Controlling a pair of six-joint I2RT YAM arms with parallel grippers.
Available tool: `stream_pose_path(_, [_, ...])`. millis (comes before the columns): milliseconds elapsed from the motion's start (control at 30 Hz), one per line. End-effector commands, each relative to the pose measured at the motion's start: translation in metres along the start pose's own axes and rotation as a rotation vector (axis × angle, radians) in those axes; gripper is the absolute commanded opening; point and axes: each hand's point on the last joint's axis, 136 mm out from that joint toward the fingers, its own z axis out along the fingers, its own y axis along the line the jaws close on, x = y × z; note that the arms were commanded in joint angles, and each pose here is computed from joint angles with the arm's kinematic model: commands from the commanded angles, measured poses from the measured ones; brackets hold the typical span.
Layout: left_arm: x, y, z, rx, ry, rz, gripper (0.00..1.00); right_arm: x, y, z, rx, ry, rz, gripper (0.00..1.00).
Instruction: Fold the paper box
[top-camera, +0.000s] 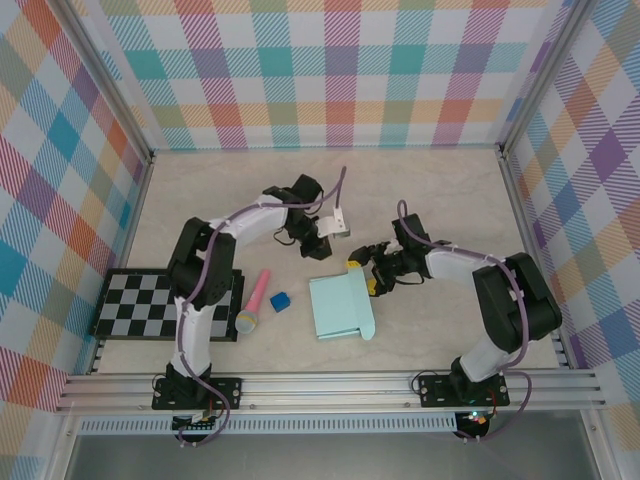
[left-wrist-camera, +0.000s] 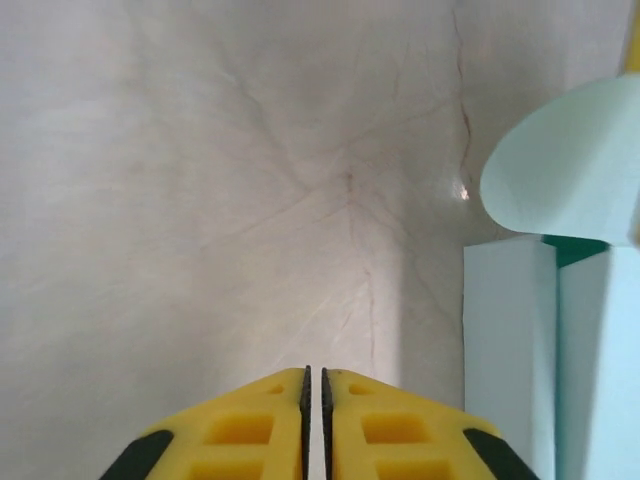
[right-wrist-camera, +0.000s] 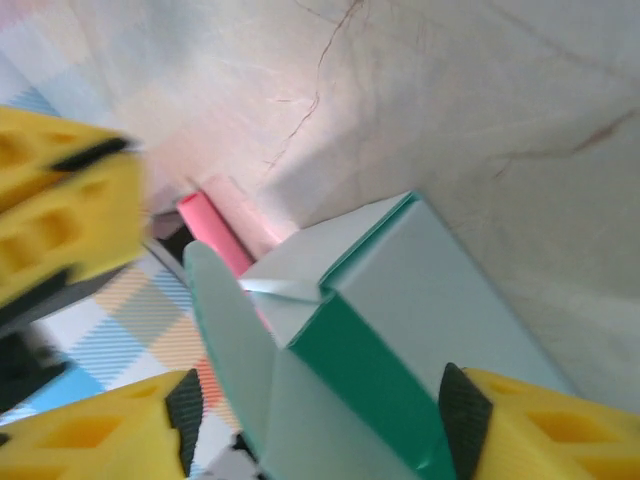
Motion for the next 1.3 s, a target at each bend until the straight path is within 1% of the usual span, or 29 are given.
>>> stream_pose_path(0, [-0.025,-0.003,-0.038,-0.042,-0.119,-0.053,0.16,-0.003,-0.013,0.003,0.082,0.025,-0.08,0.57])
stream_pose_path(100, [-0.028,-0.02,-0.043,0.005,-0.178,-0.108,0.17,-0.003,-0.016,0.005,0.094,0.038,-0.122,0.45])
stream_pose_path(133, [-0.028,-0.028,-0.043,0.028,-0.193,-0.118,0.19,-0.004,-0.017,0.006,0.094,0.042,-0.132,0.42])
stream_pose_path(200, [-0.019,-0.047,-0.036,0.06,-0.186,-0.116,0.25,-0.006,-0.017,0.007,0.101,0.048,-0.165,0.32])
stream_pose_path(267, [-0.009,-0.059,-0.029,0.065,-0.16,-0.12,0.27,-0.009,-0.017,0.009,0.11,0.048,-0.19,0.27])
stream_pose_path(333, [-0.001,-0.066,-0.023,0.07,-0.136,-0.138,0.28,-0.01,-0.02,0.01,0.119,0.053,-0.204,0.24])
stream_pose_path(400, [0.004,-0.067,-0.02,0.056,-0.12,-0.144,0.31,-0.011,-0.023,0.012,0.131,0.058,-0.219,0.23])
stream_pose_path(433, [0.004,-0.067,-0.019,0.053,-0.119,-0.138,0.32,-0.012,-0.025,0.014,0.135,0.065,-0.22,0.22])
stream_pose_path(500, [0.002,-0.066,-0.019,0.05,-0.122,-0.133,0.36,-0.014,-0.029,0.017,0.138,0.077,-0.211,0.21])
stream_pose_path(600, [-0.004,-0.068,-0.022,0.071,-0.128,-0.124,0.38,-0.016,-0.032,0.021,0.142,0.086,-0.186,0.2])
stream_pose_path(700, [-0.02,-0.076,-0.039,0.081,-0.201,-0.065,0.39,-0.019,-0.034,0.022,0.147,0.085,-0.152,0.2])
stream_pose_path(767, [-0.032,-0.083,-0.055,0.068,-0.271,-0.009,0.42,-0.02,-0.034,0.023,0.15,0.086,-0.13,0.19])
stream_pose_path(867, [-0.043,-0.094,-0.077,0.028,-0.349,0.072,0.51,-0.022,-0.034,0.024,0.15,0.088,-0.106,0.19])
stream_pose_path(900, [-0.044,-0.098,-0.083,0.015,-0.373,0.1,0.56,-0.022,-0.033,0.024,0.148,0.088,-0.102,0.19])
stream_pose_path(933, [-0.046,-0.103,-0.089,0.001,-0.393,0.123,0.68,-0.023,-0.032,0.024,0.146,0.087,-0.101,0.19])
stream_pose_path(967, [-0.046,-0.11,-0.094,-0.007,-0.408,0.142,0.99,-0.024,-0.032,0.024,0.146,0.085,-0.1,0.19])
stream_pose_path(1033, [-0.046,-0.12,-0.101,-0.014,-0.414,0.162,1.0,-0.024,-0.031,0.024,0.146,0.081,-0.1,0.18])
stream_pose_path(1100, [-0.042,-0.134,-0.104,-0.004,-0.391,0.186,1.0,-0.024,-0.032,0.023,0.145,0.078,-0.096,0.18])
stream_pose_path(1267, [-0.021,-0.174,-0.098,0.065,-0.268,0.267,1.0,-0.023,-0.032,0.023,0.142,0.077,-0.088,0.18])
